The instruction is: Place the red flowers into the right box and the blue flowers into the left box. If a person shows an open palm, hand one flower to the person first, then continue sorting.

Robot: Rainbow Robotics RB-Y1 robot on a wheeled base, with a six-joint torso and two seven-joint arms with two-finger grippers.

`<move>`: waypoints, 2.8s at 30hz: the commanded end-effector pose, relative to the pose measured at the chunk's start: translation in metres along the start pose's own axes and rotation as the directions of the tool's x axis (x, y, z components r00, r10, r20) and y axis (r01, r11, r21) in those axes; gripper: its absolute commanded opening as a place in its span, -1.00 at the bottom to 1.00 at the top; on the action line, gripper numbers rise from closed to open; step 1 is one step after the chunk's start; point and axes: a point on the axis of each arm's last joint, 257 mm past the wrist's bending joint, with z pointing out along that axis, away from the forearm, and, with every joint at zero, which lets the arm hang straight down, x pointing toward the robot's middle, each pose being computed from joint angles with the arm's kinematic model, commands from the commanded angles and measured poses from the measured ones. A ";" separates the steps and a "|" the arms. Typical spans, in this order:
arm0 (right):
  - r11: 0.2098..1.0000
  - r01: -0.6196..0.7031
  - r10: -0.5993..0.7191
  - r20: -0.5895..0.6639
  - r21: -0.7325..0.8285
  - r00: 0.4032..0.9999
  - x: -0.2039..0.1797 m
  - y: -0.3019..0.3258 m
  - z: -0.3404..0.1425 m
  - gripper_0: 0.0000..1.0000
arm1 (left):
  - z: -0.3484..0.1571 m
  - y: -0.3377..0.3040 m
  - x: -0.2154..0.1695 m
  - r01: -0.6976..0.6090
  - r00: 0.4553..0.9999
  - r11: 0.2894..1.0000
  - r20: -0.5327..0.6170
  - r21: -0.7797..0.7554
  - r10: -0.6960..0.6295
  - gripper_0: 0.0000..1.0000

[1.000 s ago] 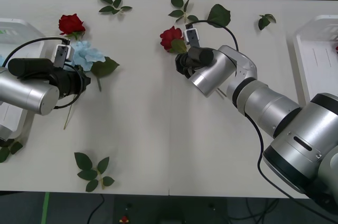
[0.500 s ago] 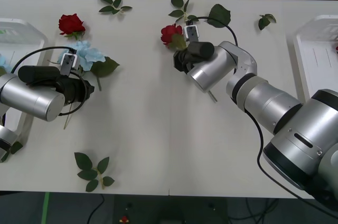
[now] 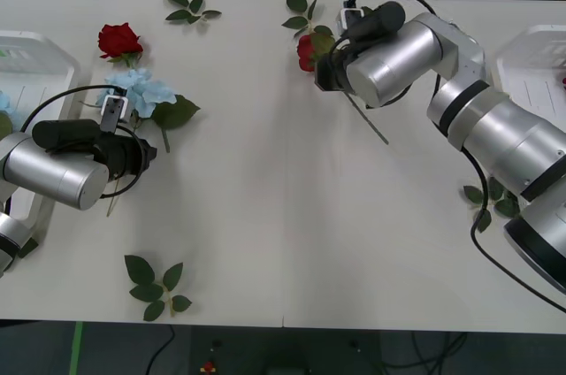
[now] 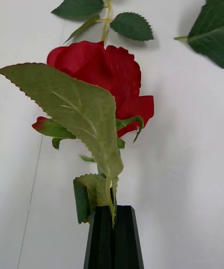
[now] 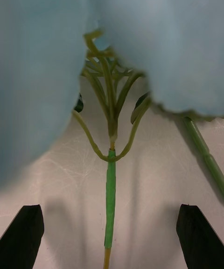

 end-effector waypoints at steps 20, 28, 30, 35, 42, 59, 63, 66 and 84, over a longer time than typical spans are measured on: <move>0.998 0.061 -0.061 0.023 -0.024 0.998 -0.045 -0.025 -0.050 1.00 | 0.003 -0.011 0.009 -0.056 0.998 0.998 0.000 0.017 0.056 -1.00; 0.999 0.045 -0.045 0.008 -0.019 0.999 -0.033 -0.028 -0.045 1.00 | -0.003 -0.010 -0.023 -0.051 0.996 0.998 0.078 0.021 0.049 -1.00; 0.999 0.048 -0.048 0.001 -0.017 0.999 -0.028 -0.028 -0.043 1.00 | -0.008 -0.009 -0.034 -0.049 0.995 0.999 0.092 0.020 0.047 -1.00; 0.994 0.102 -0.101 -0.029 0.029 0.994 0.001 -0.034 -0.030 1.00 | -0.038 -0.001 -0.081 -0.015 0.994 1.000 0.106 0.008 0.014 -1.00; 0.994 0.102 -0.103 0.028 0.036 0.994 0.026 -0.026 -0.010 1.00 | -0.115 0.019 -0.153 0.037 0.993 0.999 0.110 -0.017 -0.035 -1.00; 0.993 0.067 -0.075 0.085 0.093 0.994 0.037 0.000 0.029 1.00 | -0.236 0.134 -0.206 -0.026 0.989 0.998 0.143 -0.064 0.035 -1.00; 0.991 0.075 -0.086 0.090 0.114 0.992 0.036 -0.007 0.037 1.00 | -0.235 0.163 -0.198 -0.049 0.990 0.997 0.130 -0.055 0.056 -1.00; 0.989 0.082 -0.094 0.094 0.123 0.991 0.036 -0.011 0.040 1.00 | -0.234 0.189 -0.188 -0.049 0.992 0.997 0.114 -0.053 0.055 -1.00; 0.990 0.082 -0.095 0.103 0.118 0.990 0.035 -0.009 0.041 -1.00 | -0.188 0.304 -0.122 -0.022 0.996 0.997 0.087 -0.078 0.029 -1.00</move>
